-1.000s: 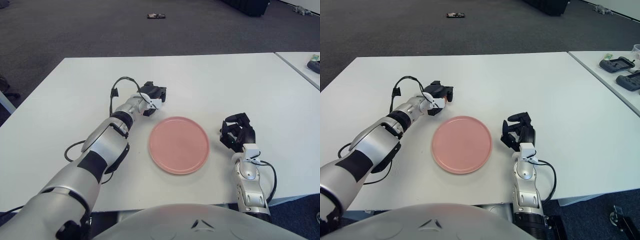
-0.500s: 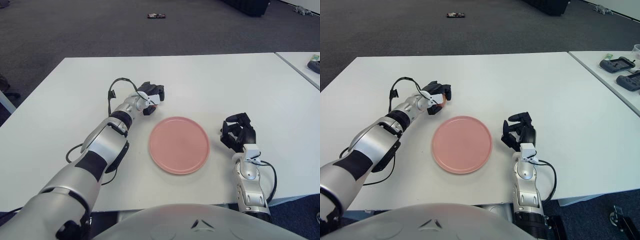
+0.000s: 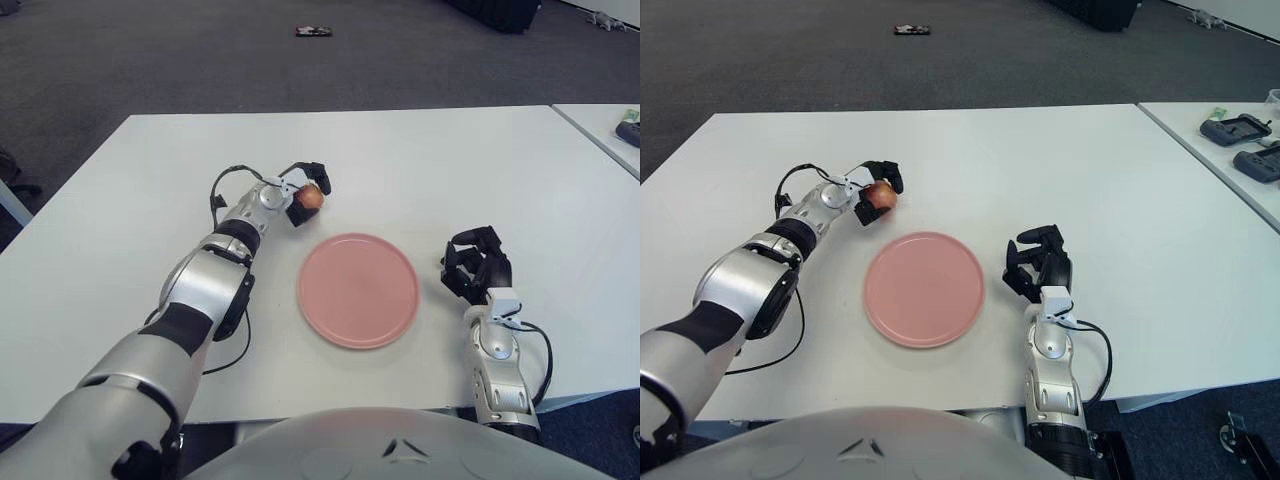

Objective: Put the apple into the plate.

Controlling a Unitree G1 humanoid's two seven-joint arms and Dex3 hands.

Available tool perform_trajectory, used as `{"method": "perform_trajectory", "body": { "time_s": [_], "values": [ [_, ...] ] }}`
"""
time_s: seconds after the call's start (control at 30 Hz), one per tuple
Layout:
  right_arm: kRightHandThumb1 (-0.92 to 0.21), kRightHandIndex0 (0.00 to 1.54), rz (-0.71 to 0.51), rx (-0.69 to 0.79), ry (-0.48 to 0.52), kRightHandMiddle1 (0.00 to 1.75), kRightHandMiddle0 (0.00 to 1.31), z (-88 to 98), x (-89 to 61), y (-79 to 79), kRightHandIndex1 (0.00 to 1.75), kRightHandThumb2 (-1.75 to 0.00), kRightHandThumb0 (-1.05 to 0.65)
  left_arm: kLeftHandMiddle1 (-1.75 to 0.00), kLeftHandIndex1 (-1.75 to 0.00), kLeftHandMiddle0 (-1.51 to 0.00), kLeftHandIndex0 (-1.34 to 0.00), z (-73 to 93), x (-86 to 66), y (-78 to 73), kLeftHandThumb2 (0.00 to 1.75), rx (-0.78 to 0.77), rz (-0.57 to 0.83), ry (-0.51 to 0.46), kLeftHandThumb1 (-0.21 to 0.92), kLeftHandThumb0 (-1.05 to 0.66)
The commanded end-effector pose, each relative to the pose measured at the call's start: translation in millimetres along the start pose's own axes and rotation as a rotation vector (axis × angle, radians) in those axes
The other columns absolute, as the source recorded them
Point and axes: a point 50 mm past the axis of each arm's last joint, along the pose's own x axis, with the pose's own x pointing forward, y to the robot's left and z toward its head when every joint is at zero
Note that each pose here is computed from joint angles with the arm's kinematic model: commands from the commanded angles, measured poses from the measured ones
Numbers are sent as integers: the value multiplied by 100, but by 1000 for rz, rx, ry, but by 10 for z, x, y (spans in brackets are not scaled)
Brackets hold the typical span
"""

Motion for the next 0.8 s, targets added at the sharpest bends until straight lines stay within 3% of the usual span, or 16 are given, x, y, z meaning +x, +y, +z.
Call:
{"method": "perform_trajectory", "body": {
  "time_s": [0.0,0.43,0.77],
  "values": [
    [-66,58,-7,-2,-17,175,35,49,30,21,156,-89,-39,-163,-175,-96,-70,109,0,76,175,-111,-2,-80,-10,0],
    [-67,57,6,7,-3,175,35,55,23,25,156,-88,-39,-160,-175,-97,-71,199,-8,129,175,-369,-83,-178,-11,0],
    [-66,57,13,5,-2,175,35,67,16,28,154,-89,-39,-158,-175,-98,-71,322,-12,121,175,-399,-128,-271,-11,0]
  ]
}}
